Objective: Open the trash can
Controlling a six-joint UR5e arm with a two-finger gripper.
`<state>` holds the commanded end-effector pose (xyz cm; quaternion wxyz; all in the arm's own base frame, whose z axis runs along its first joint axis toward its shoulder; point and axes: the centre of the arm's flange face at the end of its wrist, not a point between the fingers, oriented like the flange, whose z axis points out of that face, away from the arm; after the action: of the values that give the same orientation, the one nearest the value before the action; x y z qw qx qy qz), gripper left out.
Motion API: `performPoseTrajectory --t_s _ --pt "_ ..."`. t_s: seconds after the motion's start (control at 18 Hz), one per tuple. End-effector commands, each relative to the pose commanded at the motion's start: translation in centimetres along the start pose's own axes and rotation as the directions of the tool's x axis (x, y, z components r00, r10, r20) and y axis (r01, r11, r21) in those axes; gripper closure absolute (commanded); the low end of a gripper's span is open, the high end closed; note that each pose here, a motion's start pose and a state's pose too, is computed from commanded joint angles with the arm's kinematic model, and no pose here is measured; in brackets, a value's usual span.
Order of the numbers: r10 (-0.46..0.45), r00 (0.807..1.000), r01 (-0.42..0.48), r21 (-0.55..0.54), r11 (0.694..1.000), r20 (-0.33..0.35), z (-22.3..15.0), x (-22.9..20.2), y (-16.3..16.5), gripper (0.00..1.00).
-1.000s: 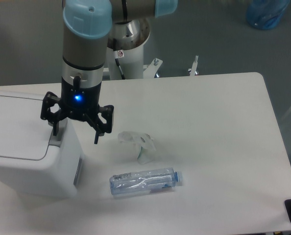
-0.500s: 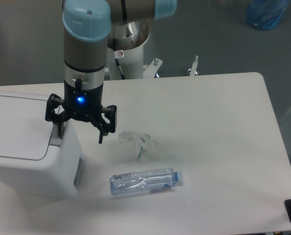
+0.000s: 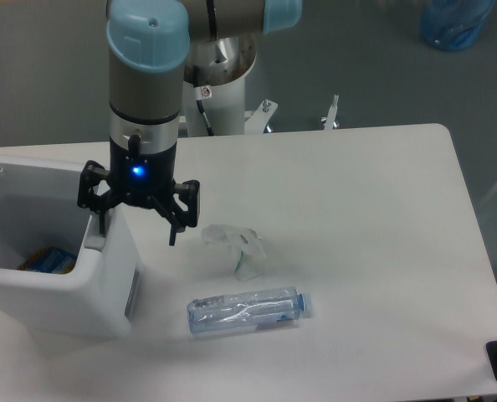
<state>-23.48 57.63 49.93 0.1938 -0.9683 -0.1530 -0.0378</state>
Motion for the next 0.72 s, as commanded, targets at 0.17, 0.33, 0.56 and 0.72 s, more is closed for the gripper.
performPoseTrajectory --t_s 0.17,0.33,0.56,0.72 --pt "0.001 1.0 -0.002 0.015 1.0 0.01 -0.1 -0.7 -0.2 0.0" --pt "0.001 0.998 -0.001 0.007 1.0 0.056 -0.4 -3.9 0.2 0.0" --pt "0.035 0.993 -0.033 -0.022 0.999 0.111 -0.5 -9.9 1.4 0.0" --pt "0.101 0.986 -0.095 -0.048 0.994 0.133 -0.4 -16.0 2.5 0.0"
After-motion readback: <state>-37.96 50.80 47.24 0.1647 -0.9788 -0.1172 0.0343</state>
